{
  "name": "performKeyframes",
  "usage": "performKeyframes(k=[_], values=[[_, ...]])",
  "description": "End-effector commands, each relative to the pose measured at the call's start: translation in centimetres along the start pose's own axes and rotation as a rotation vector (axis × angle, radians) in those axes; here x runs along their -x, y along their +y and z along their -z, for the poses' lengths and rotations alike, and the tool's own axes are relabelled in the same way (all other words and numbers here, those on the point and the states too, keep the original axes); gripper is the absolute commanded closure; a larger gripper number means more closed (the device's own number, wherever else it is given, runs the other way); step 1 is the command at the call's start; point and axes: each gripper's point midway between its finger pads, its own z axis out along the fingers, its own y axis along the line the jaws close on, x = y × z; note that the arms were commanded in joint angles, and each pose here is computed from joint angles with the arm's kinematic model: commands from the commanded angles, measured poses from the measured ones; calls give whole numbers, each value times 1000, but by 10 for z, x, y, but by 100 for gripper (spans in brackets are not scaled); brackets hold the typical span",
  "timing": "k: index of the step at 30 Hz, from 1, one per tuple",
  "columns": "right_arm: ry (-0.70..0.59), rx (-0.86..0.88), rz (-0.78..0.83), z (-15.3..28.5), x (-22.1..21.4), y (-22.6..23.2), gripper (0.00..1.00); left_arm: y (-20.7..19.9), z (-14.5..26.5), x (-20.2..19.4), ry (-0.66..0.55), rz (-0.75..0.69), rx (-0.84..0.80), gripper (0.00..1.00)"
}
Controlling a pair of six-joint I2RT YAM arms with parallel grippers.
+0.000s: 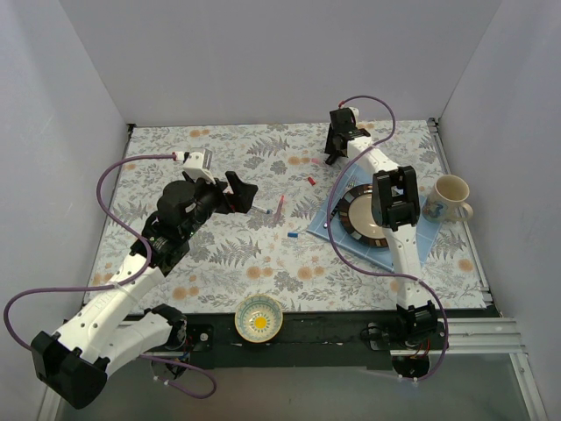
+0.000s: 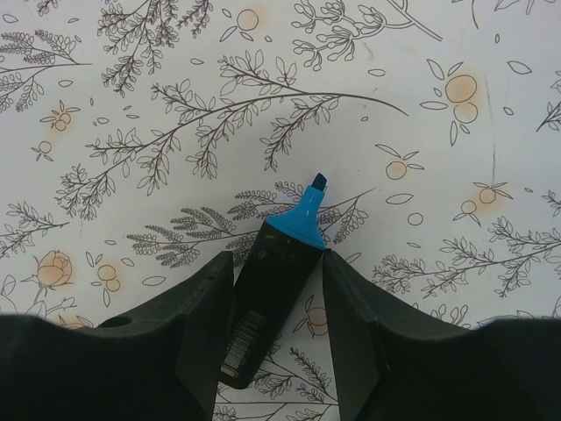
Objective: Insert the pens into the pen caps
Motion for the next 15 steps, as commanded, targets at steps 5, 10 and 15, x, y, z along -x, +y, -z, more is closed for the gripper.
performKeyframes(k=[5,10,15], values=[[91,3,132,12,-29,10,42,-8,7,14,-46,-12,-31,2],[106,-28,169,13,-36,9,39,-9,7,14,-43,-13,-34,2],[114,-58,179,9,-42,3,53,-8,6,13,-41,-14,-30,2]])
